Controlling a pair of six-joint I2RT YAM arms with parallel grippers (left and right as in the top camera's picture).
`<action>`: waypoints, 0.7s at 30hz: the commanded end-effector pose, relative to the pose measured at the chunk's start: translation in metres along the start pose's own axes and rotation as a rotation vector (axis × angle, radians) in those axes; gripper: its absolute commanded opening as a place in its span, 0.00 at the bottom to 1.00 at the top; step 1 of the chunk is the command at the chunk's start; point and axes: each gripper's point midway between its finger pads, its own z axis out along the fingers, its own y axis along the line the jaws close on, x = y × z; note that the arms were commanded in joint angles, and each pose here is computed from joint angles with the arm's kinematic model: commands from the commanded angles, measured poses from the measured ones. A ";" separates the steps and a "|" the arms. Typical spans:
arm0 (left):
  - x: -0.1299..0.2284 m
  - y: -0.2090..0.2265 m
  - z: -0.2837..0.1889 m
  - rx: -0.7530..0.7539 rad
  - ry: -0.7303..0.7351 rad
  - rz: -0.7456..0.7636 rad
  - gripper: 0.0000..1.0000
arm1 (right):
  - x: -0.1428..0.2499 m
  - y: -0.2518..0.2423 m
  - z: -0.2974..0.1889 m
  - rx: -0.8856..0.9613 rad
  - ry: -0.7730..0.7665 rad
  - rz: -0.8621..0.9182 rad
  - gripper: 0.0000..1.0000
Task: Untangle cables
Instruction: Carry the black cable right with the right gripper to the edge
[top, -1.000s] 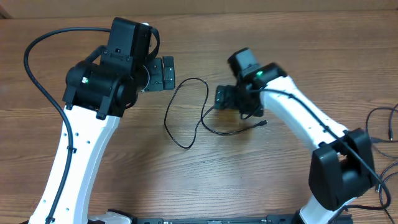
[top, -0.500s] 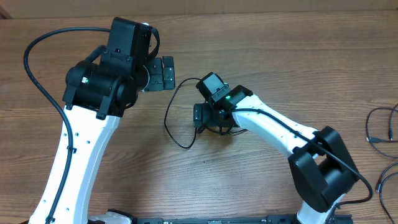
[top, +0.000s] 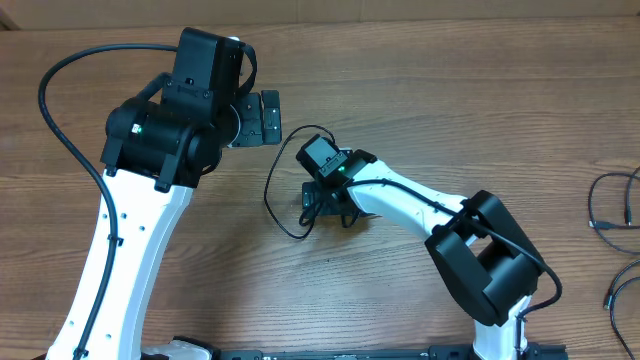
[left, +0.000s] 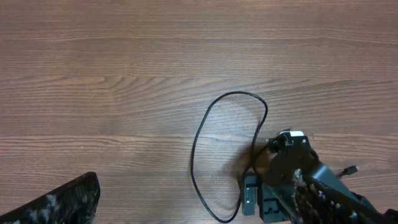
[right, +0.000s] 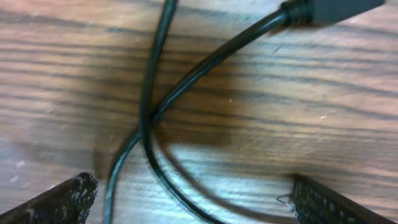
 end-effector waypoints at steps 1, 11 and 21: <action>-0.003 -0.002 -0.004 0.011 -0.011 -0.016 1.00 | 0.011 -0.027 0.028 0.141 0.029 -0.003 1.00; -0.003 -0.002 -0.004 0.011 -0.012 -0.016 1.00 | -0.005 -0.073 0.020 0.333 -0.034 -0.001 1.00; -0.003 -0.002 -0.004 0.011 -0.011 -0.016 1.00 | -0.049 -0.196 0.021 0.395 -0.003 0.254 1.00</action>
